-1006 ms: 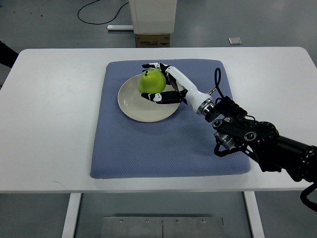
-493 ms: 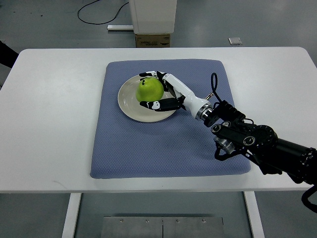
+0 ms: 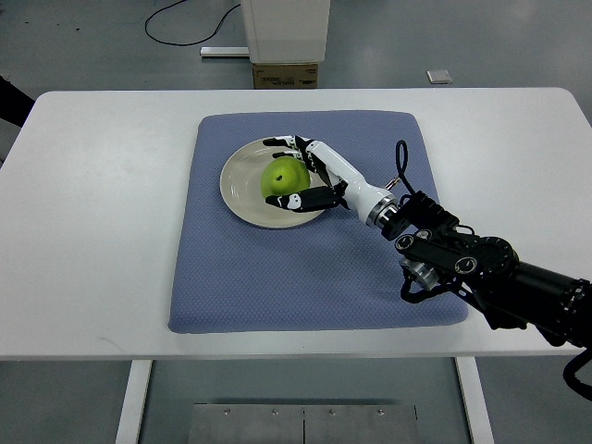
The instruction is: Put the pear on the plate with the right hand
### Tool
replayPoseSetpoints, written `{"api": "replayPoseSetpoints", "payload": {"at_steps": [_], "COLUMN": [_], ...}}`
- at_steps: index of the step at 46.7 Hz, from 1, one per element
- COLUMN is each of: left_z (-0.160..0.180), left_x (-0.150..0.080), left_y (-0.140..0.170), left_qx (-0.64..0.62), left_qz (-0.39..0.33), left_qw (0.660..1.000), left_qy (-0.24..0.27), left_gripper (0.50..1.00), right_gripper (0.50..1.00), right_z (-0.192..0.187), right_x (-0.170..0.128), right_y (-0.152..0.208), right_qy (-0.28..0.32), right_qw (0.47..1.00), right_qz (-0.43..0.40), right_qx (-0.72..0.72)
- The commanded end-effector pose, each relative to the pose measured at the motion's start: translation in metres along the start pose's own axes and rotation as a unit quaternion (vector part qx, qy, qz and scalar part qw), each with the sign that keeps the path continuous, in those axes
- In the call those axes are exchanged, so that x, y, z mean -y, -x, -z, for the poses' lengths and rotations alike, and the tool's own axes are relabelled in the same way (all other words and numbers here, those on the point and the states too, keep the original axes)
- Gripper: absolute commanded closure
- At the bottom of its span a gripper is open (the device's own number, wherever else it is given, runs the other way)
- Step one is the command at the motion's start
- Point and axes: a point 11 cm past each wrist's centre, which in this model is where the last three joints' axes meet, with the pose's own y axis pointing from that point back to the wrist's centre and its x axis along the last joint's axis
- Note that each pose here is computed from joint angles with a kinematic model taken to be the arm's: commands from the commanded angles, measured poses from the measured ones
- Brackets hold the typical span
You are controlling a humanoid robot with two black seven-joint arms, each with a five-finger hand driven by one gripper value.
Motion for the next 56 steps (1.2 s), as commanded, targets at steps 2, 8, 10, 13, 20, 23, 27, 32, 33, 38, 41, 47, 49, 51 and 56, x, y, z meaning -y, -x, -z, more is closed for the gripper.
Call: {"api": "replayPoseSetpoints", "payload": {"at_steps": [2,8,10,13,20,23,27,32,33,38,41,47,49,51,56], "left_z": [0.001,0.000,0.000,0.000,0.000,0.000,0.000,0.000,0.000,0.000,0.000,0.000,0.000,0.000,0.000], "left_x": [0.000,0.000,0.000,0.000,0.000,0.000,0.000,0.000,0.000,0.000,0.000,0.000,0.000,0.000,0.000], "left_y": [0.000,0.000,0.000,0.000,0.000,0.000,0.000,0.000,0.000,0.000,0.000,0.000,0.000,0.000,0.000], "left_qx": [0.000,0.000,0.000,0.000,0.000,0.000,0.000,0.000,0.000,0.000,0.000,0.000,0.000,0.000,0.000], "left_qz": [0.000,0.001,0.000,0.001,0.000,0.000,0.000,0.000,0.000,0.001,0.000,0.000,0.000,0.000,0.000], "left_qw": [1.000,1.000,1.000,1.000,1.000,1.000,1.000,1.000,1.000,1.000,1.000,1.000,1.000,1.000,1.000], "left_qy": [-0.001,0.000,0.000,0.000,0.000,0.000,0.000,0.000,0.000,0.000,0.000,0.000,0.000,0.000,0.000], "left_gripper": [0.500,0.500,0.500,0.500,0.500,0.500,0.500,0.500,0.500,0.500,0.500,0.500,0.500,0.500,0.500], "right_gripper": [0.500,0.500,0.500,0.500,0.500,0.500,0.500,0.500,0.500,0.500,0.500,0.500,0.500,0.500,0.500], "right_z": [-0.001,0.000,0.000,-0.001,0.000,0.001,0.002,0.003,0.004,0.007,0.009,0.012,0.012,0.014,0.010], "right_x": [0.000,0.001,0.001,0.001,0.001,0.002,0.002,0.004,0.004,0.005,0.006,0.006,0.005,0.005,-0.003], "right_y": [0.000,-0.001,-0.001,-0.004,-0.020,-0.031,-0.041,-0.046,-0.047,-0.049,-0.052,-0.059,-0.061,-0.065,-0.086], "right_qy": [0.004,0.004,0.004,0.005,0.004,0.001,0.003,0.006,0.005,0.000,-0.004,-0.006,-0.006,-0.008,-0.002], "right_qw": [1.000,1.000,1.000,1.000,0.999,0.999,0.998,0.997,0.997,0.996,0.996,0.993,0.991,0.990,0.982], "right_qz": [-0.001,-0.002,-0.002,-0.005,-0.032,-0.052,-0.069,-0.078,-0.079,-0.083,-0.089,-0.108,-0.114,-0.120,-0.148], "right_qx": [0.001,0.001,0.001,0.000,0.000,0.005,0.008,0.012,0.013,0.020,0.027,0.054,0.066,0.080,0.116]}}
